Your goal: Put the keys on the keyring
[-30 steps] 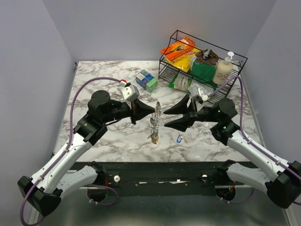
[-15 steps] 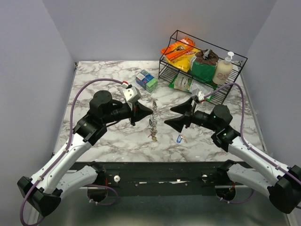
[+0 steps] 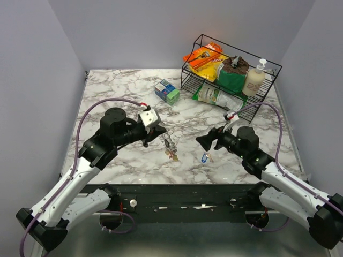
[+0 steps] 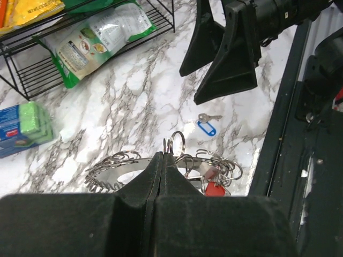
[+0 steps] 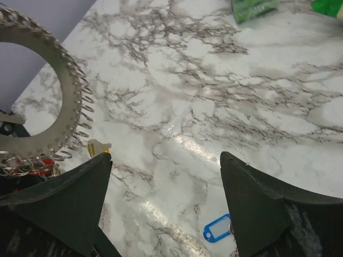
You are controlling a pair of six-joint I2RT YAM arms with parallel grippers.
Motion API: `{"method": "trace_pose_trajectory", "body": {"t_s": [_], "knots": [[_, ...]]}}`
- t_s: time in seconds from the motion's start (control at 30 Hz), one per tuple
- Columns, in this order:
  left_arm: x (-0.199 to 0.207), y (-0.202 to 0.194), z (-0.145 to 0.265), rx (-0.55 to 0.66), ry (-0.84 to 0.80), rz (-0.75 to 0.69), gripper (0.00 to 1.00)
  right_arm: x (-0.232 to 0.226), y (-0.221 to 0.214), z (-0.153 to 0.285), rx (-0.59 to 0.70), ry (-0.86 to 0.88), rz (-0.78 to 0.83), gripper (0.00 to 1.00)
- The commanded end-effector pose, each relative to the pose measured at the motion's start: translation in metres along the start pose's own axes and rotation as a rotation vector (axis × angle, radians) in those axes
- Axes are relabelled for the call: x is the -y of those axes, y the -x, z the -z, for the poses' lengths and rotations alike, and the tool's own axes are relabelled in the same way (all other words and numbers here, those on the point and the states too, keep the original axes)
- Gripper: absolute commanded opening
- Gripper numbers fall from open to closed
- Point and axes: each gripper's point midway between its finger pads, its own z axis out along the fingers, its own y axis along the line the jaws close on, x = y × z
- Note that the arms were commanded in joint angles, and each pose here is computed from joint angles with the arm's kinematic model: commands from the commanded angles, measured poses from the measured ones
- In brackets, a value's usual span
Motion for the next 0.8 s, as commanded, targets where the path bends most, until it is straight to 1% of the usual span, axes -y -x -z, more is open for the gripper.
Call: {"method": "trace_pose_trajectory", "body": {"t_s": [0.0,0.07,0.1,0.17,0.27,0.33,0.4,0.57,0.67,0.7,0.77], "knots": [[-0.010,0.004,0.010,0.050,0.067,-0.155,0.00,0.023,-0.021,0.006,-0.038,-0.128,-0.062,0.90],[-0.006,0.008,0.014,0.089,0.062,-0.198,0.00,0.025,-0.025,0.006,-0.053,-0.139,-0.082,0.90],[-0.004,0.002,0.013,0.087,0.050,-0.229,0.00,0.029,-0.031,0.006,-0.072,-0.157,-0.097,0.90],[-0.004,0.004,0.015,0.110,0.057,-0.256,0.00,0.032,-0.037,0.007,-0.094,-0.177,-0.113,0.90],[-0.004,0.001,0.016,0.110,0.059,-0.261,0.00,0.040,-0.042,0.011,-0.123,-0.233,-0.135,0.89],[-0.002,-0.001,0.015,0.105,0.049,-0.270,0.00,0.049,-0.047,0.017,-0.149,-0.302,-0.150,0.89],[0.002,-0.006,0.013,0.085,0.015,-0.264,0.00,0.057,-0.045,0.023,-0.142,-0.353,-0.151,0.89],[0.002,-0.011,0.008,0.054,-0.004,-0.221,0.00,0.066,-0.048,0.031,-0.175,-0.423,-0.148,0.88],[0.002,-0.015,0.005,0.043,-0.012,-0.209,0.00,0.068,-0.054,0.030,-0.233,-0.436,-0.129,0.85],[0.002,-0.016,0.004,0.039,-0.014,-0.203,0.00,0.067,-0.056,0.029,-0.250,-0.429,-0.126,0.81],[0.001,-0.017,0.003,0.032,-0.011,-0.195,0.00,0.069,-0.066,0.026,-0.310,-0.425,-0.098,0.77]]}}
